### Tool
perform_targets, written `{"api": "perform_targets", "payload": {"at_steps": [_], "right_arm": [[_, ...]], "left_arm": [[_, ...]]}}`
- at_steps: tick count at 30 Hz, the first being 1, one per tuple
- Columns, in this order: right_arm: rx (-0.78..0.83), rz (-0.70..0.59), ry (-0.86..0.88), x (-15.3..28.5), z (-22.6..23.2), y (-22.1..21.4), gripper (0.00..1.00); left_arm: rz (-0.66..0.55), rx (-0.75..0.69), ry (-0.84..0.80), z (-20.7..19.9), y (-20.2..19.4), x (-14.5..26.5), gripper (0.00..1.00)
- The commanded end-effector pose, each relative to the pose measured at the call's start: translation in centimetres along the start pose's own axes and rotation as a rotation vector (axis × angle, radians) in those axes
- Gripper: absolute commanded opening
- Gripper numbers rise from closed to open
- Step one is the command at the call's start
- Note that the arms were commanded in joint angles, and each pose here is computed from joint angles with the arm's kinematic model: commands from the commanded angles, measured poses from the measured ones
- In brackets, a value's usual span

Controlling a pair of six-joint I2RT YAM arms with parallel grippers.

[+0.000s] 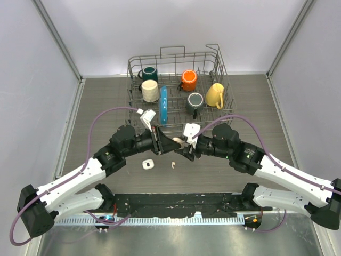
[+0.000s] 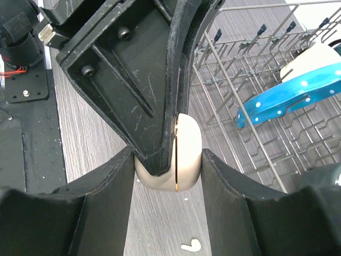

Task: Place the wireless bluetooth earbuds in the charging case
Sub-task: Pick up the charging case at the center of the board.

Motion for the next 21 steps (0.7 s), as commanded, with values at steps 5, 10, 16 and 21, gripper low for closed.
{"api": "perform_targets", "payload": {"at_steps": [5, 10, 16, 21], "right_arm": [[-0.369, -0.095, -0.205, 0.5, -1.5, 3.6, 0.93], [-0.678, -0.021, -0.428, 1.9, -2.7, 4.7, 0.93], [-1.148, -0.099, -0.375, 1.2, -1.5, 6.1, 0.93], [-1.412, -0.154, -0.198, 0.0, -0.2, 6.9, 0.93]], "left_arm": [[-0.201, -0.204, -0.031, 0.0, 0.7, 2.2, 0.00], [-0.450, -0.366, 0.027, 1.7, 1.5, 4.5, 0.00], [-0.540, -0.562, -0.051, 2.5, 1.5, 5.3, 0.00], [-0.500, -0.680, -0.180, 2.4, 0.9, 4.7, 0.00]]}}
Point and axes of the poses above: each gripper's point midway between its finger pads, its own x axis back along the fingers, its own z axis along the line the jaws close on, y = z × x, the point moved 10 cm from there along x, back along the fingers, and after that the axes turned 14 degrees about x, right-handed, at the moved point
